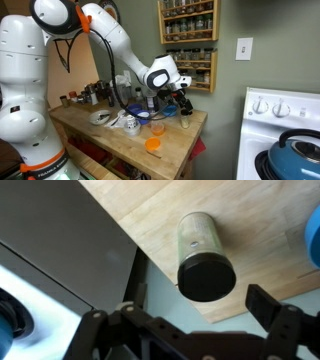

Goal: Put the spice bottle in the blue cup

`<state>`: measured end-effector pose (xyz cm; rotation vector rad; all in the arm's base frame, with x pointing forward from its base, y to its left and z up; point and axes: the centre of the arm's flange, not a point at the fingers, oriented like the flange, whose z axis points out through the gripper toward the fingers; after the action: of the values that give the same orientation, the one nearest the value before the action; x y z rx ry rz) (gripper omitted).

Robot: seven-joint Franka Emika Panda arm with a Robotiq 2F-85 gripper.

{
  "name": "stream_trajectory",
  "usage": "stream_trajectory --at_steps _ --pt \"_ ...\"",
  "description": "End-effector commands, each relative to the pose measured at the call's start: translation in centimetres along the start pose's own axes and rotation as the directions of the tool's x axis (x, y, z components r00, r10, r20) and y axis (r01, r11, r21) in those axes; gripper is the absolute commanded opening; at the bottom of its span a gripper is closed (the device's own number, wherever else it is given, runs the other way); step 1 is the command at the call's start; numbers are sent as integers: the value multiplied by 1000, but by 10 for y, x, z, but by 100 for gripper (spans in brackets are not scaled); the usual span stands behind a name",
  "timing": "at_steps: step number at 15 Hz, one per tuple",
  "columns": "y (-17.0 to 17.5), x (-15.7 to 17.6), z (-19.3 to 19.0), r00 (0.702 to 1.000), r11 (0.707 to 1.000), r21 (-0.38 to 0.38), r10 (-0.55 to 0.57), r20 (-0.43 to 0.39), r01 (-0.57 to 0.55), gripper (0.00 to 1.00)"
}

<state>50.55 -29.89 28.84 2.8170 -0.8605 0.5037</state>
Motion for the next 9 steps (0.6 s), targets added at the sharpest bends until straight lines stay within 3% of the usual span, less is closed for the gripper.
stream_trajectory --at_steps 1,2,3,5,9 --pt "2 12 20 1000 1000 -11 -23 19 24 93" --pt "1 13 23 999 1000 -14 -25 24 25 89" --pt "1 12 27 999 1000 -9 -30 42 30 68" --pt "-1 11 32 996 999 -7 -39 76 40 63" --pt "-5 8 37 989 999 -2 -51 138 51 31"
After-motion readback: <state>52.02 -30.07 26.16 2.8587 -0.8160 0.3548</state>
